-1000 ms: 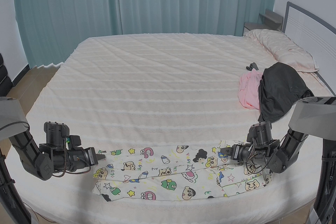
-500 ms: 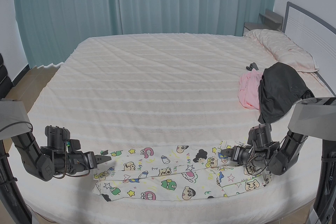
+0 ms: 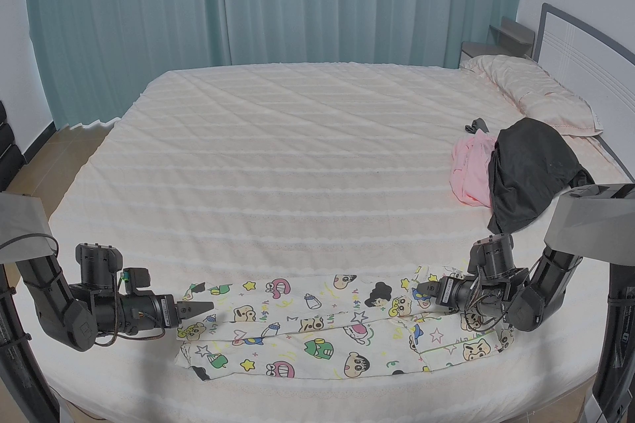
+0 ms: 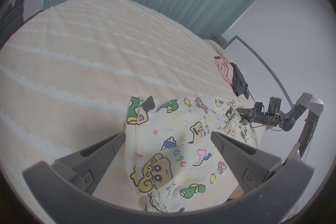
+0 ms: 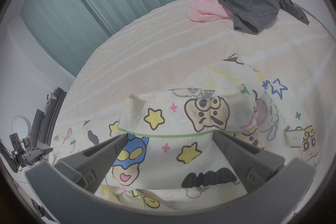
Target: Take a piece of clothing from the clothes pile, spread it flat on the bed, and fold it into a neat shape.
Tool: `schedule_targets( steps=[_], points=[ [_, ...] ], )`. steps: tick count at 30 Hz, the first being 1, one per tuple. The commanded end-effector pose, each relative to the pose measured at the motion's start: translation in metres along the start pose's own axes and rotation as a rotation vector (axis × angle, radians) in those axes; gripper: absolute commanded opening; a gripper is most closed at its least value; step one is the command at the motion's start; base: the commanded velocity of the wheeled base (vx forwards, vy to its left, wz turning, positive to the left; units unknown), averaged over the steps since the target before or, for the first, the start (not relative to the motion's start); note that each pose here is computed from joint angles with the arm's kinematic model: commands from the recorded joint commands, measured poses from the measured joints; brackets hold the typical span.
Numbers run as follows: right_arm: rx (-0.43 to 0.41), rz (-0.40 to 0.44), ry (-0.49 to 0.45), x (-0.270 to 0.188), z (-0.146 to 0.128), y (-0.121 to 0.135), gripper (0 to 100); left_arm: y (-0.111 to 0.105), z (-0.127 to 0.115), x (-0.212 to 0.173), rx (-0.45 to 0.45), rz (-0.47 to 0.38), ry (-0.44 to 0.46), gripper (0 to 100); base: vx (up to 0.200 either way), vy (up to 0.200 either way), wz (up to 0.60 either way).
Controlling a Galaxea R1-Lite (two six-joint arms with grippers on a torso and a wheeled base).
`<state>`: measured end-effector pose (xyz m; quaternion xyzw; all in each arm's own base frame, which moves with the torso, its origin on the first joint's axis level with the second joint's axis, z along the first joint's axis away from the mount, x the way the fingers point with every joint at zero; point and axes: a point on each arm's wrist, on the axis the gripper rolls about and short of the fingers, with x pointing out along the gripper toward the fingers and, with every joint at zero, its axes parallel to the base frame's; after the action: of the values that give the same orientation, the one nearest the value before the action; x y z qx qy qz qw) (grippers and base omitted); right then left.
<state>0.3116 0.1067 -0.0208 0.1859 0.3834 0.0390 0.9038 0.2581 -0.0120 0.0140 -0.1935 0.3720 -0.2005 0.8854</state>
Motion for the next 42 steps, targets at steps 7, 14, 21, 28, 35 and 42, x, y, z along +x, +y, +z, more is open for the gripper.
schedule_targets(
  steps=[7,14,21,28,35,42],
  points=[
    [0.0,0.001,0.0,0.0,0.0,0.0,100,0.006,-0.005,-0.009,0.077,-0.015,-0.036,100,0.0,0.0,0.0],
    [0.0,0.001,0.0,0.0,0.0,0.0,100,0.005,-0.01,-0.01,0.123,-0.057,-0.02,100,0.0,0.0,0.0],
    [-0.001,0.002,0.0,0.0,0.0,0.001,100,0.011,-0.015,0.004,0.143,-0.062,0.019,100,0.0,0.0,0.0],
    [-0.001,0.003,-0.001,0.0,0.0,0.001,100,0.012,-0.019,0.016,0.163,-0.079,0.047,100,0.0,0.0,0.0],
    [-0.002,0.004,0.0,0.0,0.0,0.001,100,0.013,-0.02,0.018,0.162,-0.08,0.051,100,0.0,0.0,0.0],
    [-0.002,0.005,-0.002,0.0,0.0,0.002,100,0.015,-0.021,0.021,0.154,-0.08,0.058,0,0.0,0.0,0.0]
  ],
)
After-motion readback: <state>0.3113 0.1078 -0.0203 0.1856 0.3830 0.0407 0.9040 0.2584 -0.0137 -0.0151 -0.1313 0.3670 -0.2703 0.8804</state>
